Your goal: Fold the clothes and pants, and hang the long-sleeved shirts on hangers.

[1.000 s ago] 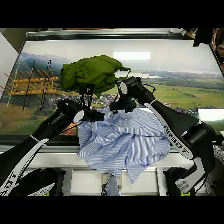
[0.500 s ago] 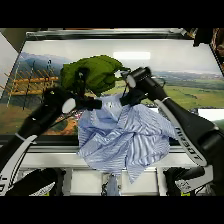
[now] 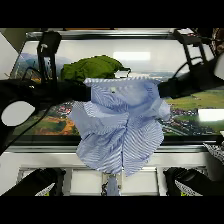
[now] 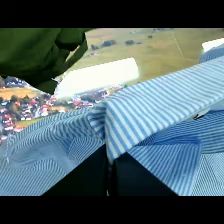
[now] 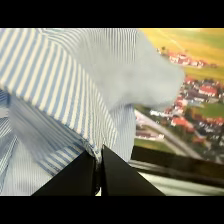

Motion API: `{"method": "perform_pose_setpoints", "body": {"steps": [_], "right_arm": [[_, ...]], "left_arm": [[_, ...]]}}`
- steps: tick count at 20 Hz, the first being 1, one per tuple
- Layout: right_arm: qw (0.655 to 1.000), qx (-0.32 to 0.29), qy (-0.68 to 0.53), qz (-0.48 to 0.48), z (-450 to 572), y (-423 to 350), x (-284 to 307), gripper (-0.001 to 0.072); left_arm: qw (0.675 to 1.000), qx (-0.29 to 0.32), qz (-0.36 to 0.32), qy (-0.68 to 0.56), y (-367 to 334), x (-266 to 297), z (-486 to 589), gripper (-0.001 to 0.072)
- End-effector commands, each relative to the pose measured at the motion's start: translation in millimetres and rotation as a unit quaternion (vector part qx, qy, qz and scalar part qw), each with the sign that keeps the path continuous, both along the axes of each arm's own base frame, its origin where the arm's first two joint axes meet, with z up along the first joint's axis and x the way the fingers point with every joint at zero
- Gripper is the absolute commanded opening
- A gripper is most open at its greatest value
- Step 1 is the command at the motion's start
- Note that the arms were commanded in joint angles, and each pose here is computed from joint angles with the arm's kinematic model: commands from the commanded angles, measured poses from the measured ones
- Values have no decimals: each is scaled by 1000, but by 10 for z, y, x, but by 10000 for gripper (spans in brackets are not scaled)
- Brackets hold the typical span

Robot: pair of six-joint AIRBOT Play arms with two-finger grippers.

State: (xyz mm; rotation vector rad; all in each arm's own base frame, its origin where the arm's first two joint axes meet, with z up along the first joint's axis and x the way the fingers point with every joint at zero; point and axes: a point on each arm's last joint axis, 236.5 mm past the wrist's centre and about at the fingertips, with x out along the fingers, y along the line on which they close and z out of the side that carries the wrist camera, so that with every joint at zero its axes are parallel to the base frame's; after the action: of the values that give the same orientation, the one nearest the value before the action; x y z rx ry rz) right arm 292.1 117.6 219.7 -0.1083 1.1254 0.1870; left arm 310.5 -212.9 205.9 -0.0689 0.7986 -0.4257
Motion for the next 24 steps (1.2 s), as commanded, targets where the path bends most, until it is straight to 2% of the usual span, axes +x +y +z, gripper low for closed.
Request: {"method": "perform_pose_setpoints", "body": {"steps": [1,4,9,15,16,17,18,21,24], "right_arm": [[999,18,17,-37,-118,-105,-443,17],[997,9,44,-55,-584,-121,-519,17],[997,5,52,-61,-903,-72,-418,17],[997,13,42,-59,-883,-35,-372,18],[997,13,42,-59,-883,-35,-372,18],[997,13,42,-59,-883,-36,-372,18],[997,13,42,-59,-883,-35,-372,19],[997,13,42,-59,-883,-34,-373,21],[997,13,42,-59,-883,-36,-375,20]], "left_arm": [[999,1,1,35,-92,-104,-362,12],[998,-17,-2,62,-311,38,-694,12],[991,28,14,129,-212,75,-1161,12],[985,84,-54,142,-277,-201,-1259,14],[983,93,-69,142,-294,-247,-1272,214],[983,94,-72,143,-310,-269,-1276,572],[983,94,-73,142,-308,-270,-1263,719],[989,72,-59,112,-215,-197,-1039,720],[996,44,-8,77,131,-13,-750,720]]}}
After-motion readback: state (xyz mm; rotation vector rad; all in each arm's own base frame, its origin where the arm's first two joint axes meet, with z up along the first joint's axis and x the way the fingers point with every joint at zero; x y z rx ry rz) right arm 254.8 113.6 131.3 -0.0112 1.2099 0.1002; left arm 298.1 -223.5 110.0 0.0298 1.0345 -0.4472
